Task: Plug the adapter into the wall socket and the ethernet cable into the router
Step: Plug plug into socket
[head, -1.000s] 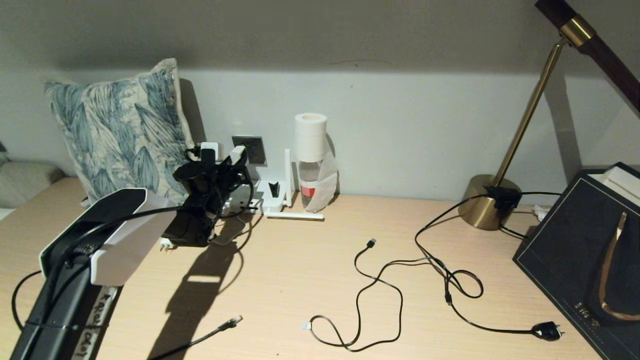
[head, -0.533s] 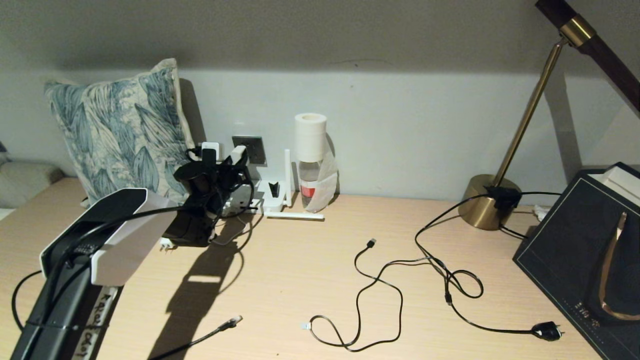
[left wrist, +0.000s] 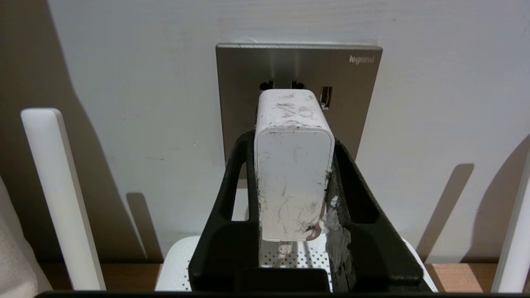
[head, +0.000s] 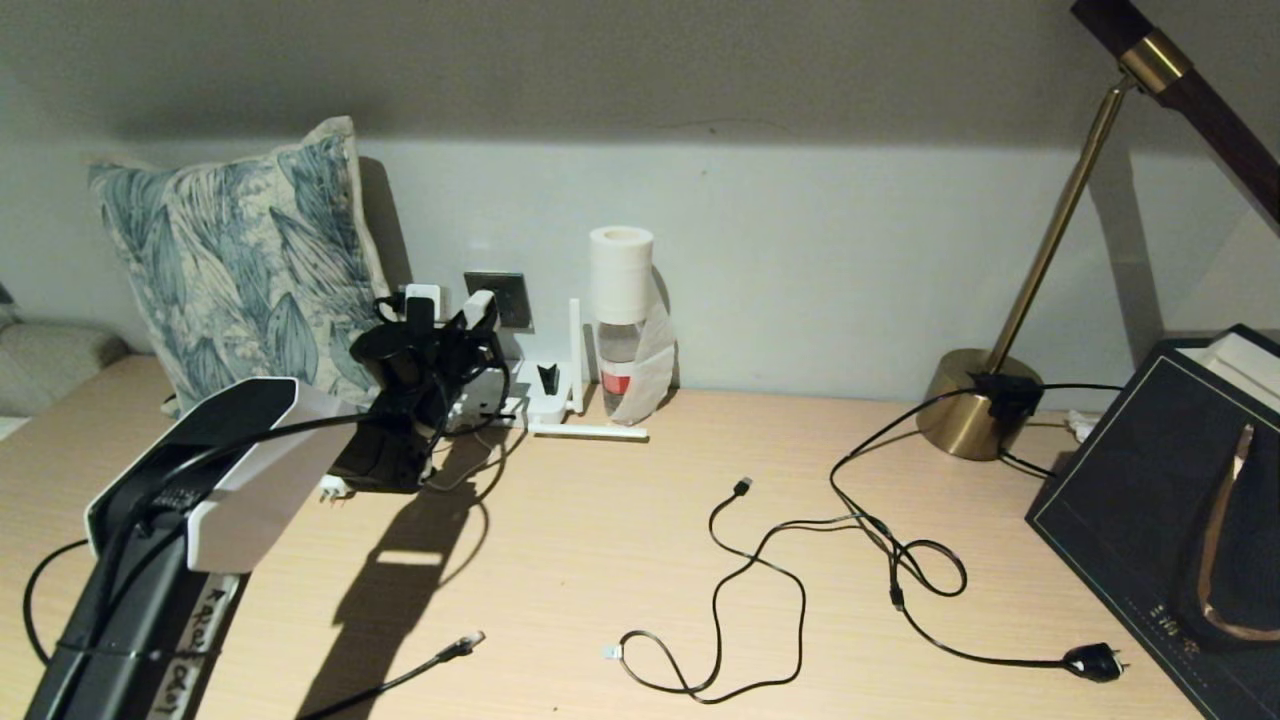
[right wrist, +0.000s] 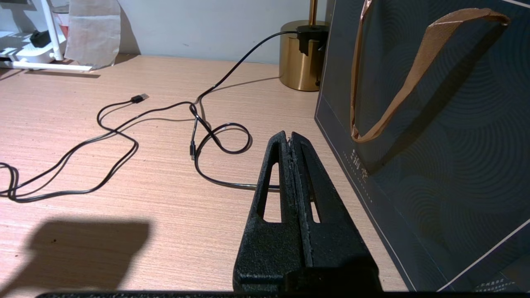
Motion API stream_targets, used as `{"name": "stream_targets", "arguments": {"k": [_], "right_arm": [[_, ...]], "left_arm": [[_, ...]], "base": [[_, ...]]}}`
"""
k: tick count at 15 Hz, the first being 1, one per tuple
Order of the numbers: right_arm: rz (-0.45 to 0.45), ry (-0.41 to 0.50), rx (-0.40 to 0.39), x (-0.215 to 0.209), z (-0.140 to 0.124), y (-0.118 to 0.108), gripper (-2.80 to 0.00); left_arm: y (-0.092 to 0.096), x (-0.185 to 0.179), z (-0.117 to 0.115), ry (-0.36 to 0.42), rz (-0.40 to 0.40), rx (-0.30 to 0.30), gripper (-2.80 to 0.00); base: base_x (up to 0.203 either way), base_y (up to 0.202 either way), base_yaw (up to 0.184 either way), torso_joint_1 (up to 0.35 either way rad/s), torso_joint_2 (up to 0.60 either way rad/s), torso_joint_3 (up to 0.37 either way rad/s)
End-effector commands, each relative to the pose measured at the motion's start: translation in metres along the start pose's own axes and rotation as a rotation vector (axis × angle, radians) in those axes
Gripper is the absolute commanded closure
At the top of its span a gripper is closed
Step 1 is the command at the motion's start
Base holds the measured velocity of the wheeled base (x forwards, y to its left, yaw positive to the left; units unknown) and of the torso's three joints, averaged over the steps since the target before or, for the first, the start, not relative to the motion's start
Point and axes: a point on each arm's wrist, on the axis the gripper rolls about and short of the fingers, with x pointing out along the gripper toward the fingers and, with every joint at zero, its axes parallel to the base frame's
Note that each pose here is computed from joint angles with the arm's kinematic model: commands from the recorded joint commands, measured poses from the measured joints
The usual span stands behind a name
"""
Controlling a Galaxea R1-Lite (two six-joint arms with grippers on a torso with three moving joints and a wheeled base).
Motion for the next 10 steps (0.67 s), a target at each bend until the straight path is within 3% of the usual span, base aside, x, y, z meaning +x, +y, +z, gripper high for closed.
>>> {"name": "stream_targets", "arguments": {"k": [1, 10], "right_arm": [[0.001, 0.036, -0.001, 0.002, -0.0099, 0.0, 0.0], [0.001, 0.036, -0.001, 0.002, -0.0099, 0.0, 0.0]], "left_arm": [[-0.0001, 0.001, -0.0001, -0.006, -0.001, 0.0, 0.0], [-0.0006, 0.0029, -0.0044, 0.0, -0.019, 0.0, 0.0]], "base": [[0.0, 0.0, 0.0, 0.0, 0.0, 0.0], [0.0, 0.0, 0.0, 0.0, 0.0, 0.0]]}}
